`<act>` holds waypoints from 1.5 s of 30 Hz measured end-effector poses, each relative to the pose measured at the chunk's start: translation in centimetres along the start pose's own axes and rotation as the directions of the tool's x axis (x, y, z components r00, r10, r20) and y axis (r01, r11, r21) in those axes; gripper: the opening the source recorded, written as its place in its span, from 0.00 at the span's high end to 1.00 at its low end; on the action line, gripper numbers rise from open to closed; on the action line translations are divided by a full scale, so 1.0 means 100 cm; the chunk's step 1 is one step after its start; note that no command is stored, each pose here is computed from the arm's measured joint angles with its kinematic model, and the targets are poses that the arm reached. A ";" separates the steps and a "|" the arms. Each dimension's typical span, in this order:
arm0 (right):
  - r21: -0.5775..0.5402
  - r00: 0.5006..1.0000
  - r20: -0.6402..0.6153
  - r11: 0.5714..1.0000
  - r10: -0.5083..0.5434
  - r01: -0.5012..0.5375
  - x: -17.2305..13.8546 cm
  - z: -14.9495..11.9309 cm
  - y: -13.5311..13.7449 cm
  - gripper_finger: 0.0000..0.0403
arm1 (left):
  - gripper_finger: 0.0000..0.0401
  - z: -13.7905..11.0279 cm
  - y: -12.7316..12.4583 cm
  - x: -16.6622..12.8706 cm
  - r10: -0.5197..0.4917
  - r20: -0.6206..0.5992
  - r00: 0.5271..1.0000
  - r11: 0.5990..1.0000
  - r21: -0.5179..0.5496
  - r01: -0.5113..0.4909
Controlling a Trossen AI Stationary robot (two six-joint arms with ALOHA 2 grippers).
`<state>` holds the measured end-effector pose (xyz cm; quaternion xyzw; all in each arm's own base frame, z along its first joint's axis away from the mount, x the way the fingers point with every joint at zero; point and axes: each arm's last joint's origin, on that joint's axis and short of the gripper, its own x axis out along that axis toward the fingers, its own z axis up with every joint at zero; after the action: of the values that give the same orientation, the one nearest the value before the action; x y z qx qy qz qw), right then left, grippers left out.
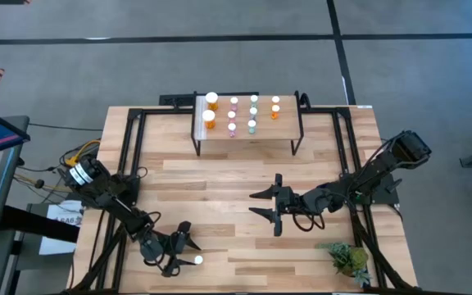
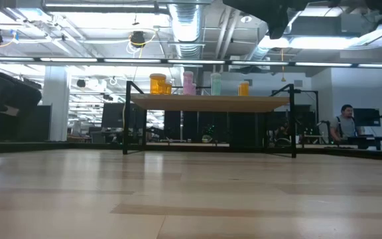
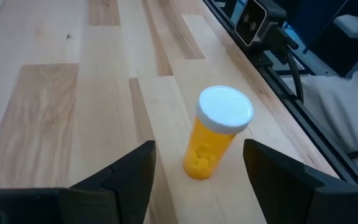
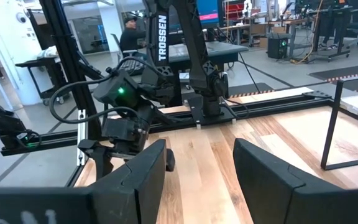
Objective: Pick and place medicine bottles onto shelf by color
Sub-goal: Put the small orange pill bottle aligned with the other small orange pill bottles on the shelf
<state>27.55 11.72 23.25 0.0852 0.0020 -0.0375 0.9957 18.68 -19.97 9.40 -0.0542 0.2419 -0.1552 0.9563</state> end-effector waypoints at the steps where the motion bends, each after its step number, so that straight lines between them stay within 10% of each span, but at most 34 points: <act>1: 0.000 1.000 0.000 1.000 0.000 0.000 0.000 0.000 0.000 0.48 | 0.42 -0.001 0.000 0.000 0.007 0.004 1.000 1.000 0.001 -0.007; 18: -0.001 1.000 -0.001 1.000 -0.001 0.001 0.000 0.000 0.000 0.48 | 0.44 -0.034 0.000 0.025 0.022 0.076 0.997 1.000 -0.010 -0.021; 31: 0.001 1.000 -0.001 1.000 -0.001 0.001 0.000 0.000 0.000 0.48 | 0.69 -0.033 -0.002 0.027 0.028 0.080 0.996 1.000 -0.003 -0.027; 45: -0.010 0.999 0.044 1.000 0.007 -0.006 0.000 0.005 0.001 0.48 | 0.76 0.029 0.014 0.004 0.030 0.059 0.998 1.000 -0.010 -0.029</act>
<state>27.55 11.70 23.73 0.0795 -0.0198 -0.0361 0.9960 20.78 -18.68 11.51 -0.0595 0.2151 -0.1382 0.9649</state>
